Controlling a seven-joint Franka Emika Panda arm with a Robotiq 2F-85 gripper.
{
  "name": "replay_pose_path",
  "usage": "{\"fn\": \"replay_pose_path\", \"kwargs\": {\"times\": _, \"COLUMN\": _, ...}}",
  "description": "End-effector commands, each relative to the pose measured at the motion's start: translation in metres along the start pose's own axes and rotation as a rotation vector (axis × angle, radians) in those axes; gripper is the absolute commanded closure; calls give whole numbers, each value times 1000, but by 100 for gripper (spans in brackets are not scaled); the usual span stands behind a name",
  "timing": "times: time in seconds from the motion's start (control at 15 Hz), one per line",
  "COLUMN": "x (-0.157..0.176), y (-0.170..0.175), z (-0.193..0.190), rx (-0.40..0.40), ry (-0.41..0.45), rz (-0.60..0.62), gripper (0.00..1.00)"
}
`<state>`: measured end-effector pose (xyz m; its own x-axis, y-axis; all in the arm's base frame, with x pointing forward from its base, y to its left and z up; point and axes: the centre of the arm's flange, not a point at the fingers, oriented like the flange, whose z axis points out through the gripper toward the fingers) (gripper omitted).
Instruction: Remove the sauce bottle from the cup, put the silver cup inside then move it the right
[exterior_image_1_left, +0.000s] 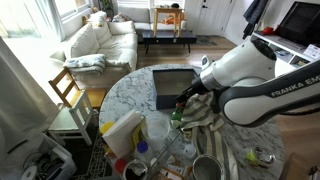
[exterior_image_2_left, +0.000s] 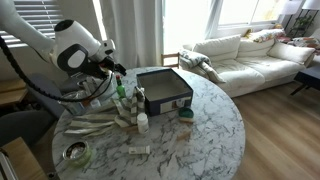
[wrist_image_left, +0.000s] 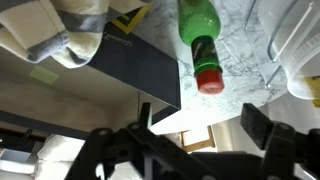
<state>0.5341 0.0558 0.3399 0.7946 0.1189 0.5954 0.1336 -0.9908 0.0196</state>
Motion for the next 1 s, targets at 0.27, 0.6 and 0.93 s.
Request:
{"fn": "replay_pose_path", "kwargs": {"times": 0.27, "x": 18, "y": -44, "z": -68, "rx": 138, "ry": -328, "rz": -72, "gripper": 0}}
{"fn": "replay_pose_path", "kwargs": {"times": 0.6, "x": -13, "y": -88, "z": -81, "rx": 242, "ry": -607, "rz": -156, "gripper": 0}}
{"fn": "replay_pose_path", "kwargs": {"times": 0.93, "x": -56, "y": -85, "z": -72, "rx": 234, "ry": -842, "rz": -255, "gripper": 0}}
